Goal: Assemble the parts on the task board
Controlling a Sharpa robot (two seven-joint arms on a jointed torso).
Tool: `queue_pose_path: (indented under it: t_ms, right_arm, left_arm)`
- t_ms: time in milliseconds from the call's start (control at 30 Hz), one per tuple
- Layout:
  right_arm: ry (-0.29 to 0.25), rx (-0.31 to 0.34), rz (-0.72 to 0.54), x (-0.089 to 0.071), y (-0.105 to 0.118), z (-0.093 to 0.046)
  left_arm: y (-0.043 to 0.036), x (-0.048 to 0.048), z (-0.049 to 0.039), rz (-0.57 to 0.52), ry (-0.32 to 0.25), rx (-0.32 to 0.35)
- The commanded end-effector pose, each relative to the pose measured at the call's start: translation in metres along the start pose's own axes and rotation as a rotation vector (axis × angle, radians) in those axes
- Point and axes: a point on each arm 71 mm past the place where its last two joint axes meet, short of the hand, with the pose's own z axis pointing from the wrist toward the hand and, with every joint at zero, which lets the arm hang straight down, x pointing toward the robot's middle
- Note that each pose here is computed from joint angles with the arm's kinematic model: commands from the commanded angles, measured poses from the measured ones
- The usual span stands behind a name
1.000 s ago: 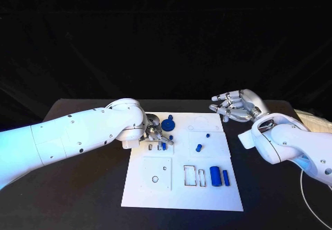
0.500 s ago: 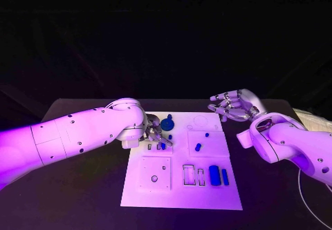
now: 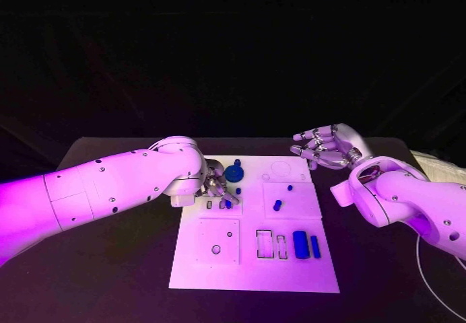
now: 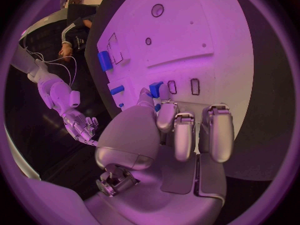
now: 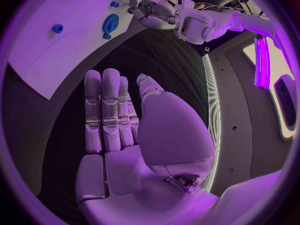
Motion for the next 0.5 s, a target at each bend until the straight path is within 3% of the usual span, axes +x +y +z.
queue_pose_path:
  t_ms: [33,500]
  right_arm:
    - [0.018,-0.010,0.000,0.0020,0.0006,0.0000]
    - [0.029,0.001,0.004,0.0052,-0.0030,-0.0003]
  left_arm:
    - [-0.0008,0.0003,0.0001,0.010,0.005,-0.001]
    - [0.0035,0.0006,-0.0040,-0.087,-0.005,0.022]
